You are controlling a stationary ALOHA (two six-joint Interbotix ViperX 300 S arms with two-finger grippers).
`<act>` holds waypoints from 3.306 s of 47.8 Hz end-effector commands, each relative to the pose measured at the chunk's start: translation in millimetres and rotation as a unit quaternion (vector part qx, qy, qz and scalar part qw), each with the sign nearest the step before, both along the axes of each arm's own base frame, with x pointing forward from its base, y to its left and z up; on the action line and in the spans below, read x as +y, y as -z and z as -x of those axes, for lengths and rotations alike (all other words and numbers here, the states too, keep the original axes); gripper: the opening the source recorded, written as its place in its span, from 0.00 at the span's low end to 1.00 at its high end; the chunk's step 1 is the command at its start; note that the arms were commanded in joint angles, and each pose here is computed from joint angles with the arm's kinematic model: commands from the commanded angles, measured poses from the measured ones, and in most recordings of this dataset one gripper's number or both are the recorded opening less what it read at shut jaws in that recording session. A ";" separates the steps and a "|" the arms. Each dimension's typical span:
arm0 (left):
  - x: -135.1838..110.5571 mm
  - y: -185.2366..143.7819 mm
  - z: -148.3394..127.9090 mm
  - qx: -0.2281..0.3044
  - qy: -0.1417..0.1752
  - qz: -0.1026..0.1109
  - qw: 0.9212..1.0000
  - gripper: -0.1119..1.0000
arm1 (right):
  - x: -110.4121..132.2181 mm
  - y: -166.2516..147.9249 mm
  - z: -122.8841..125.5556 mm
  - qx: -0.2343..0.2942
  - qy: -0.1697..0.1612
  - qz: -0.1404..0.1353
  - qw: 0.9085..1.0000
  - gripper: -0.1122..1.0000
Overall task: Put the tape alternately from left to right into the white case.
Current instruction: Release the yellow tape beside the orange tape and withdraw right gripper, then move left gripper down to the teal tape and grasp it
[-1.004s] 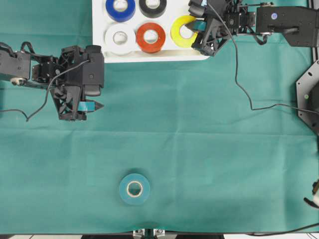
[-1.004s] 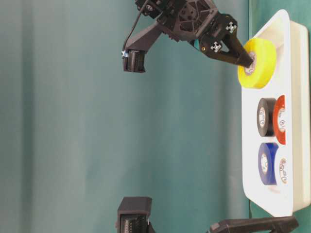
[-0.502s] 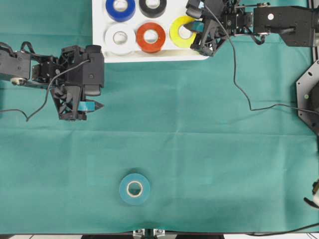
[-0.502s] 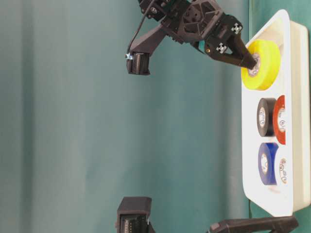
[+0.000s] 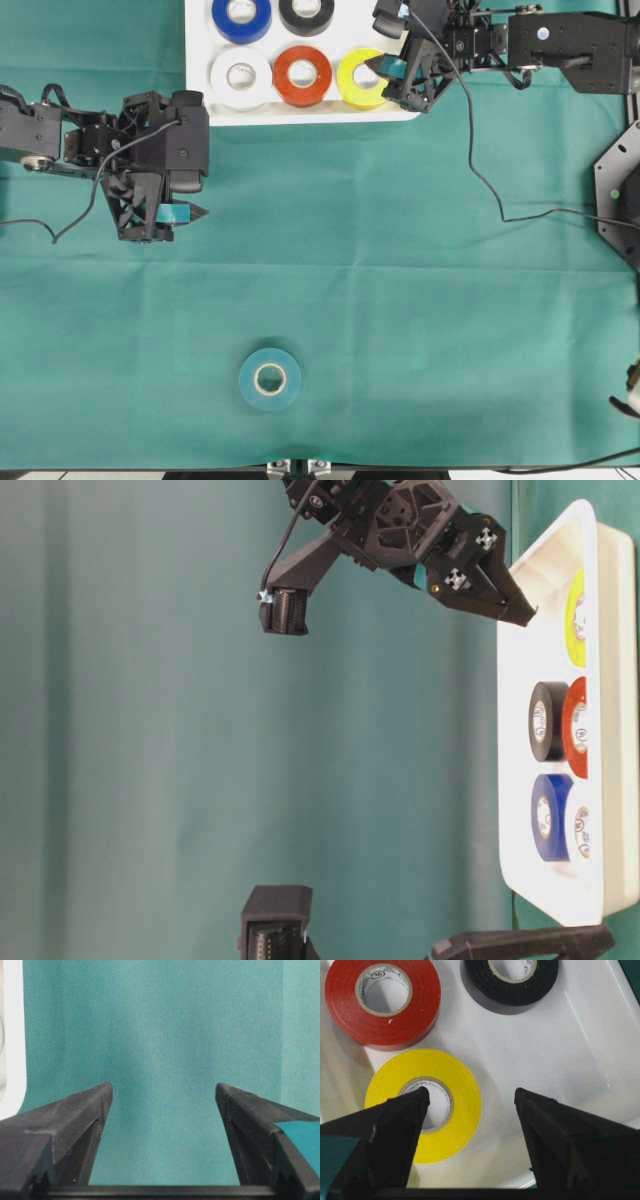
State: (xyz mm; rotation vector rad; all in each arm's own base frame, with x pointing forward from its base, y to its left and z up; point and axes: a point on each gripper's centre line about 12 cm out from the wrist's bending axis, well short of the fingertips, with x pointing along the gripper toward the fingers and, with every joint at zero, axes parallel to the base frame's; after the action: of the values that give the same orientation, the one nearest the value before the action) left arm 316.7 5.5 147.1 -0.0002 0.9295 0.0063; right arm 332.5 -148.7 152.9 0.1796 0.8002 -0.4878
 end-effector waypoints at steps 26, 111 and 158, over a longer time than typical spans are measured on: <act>-0.9 -7.6 -4.3 -0.015 0.001 0.000 1.000 0.91 | -0.7 -9.8 -4.5 -0.016 -0.003 0.006 1.000 0.80; -12.3 -12.3 -9.4 -0.022 -0.013 0.025 0.999 0.91 | 125.3 -19.0 0.8 -0.027 -0.174 0.001 0.984 0.80; -115.4 -4.9 -65.8 -0.012 0.014 0.108 0.994 0.91 | 125.5 -12.1 6.5 -0.016 -0.174 -0.001 0.985 0.80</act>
State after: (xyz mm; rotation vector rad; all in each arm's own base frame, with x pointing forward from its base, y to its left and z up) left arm 373.1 -99.1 138.8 -0.1852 0.9456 -0.0930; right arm 324.0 -24.1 155.6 0.0461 0.8142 -0.1606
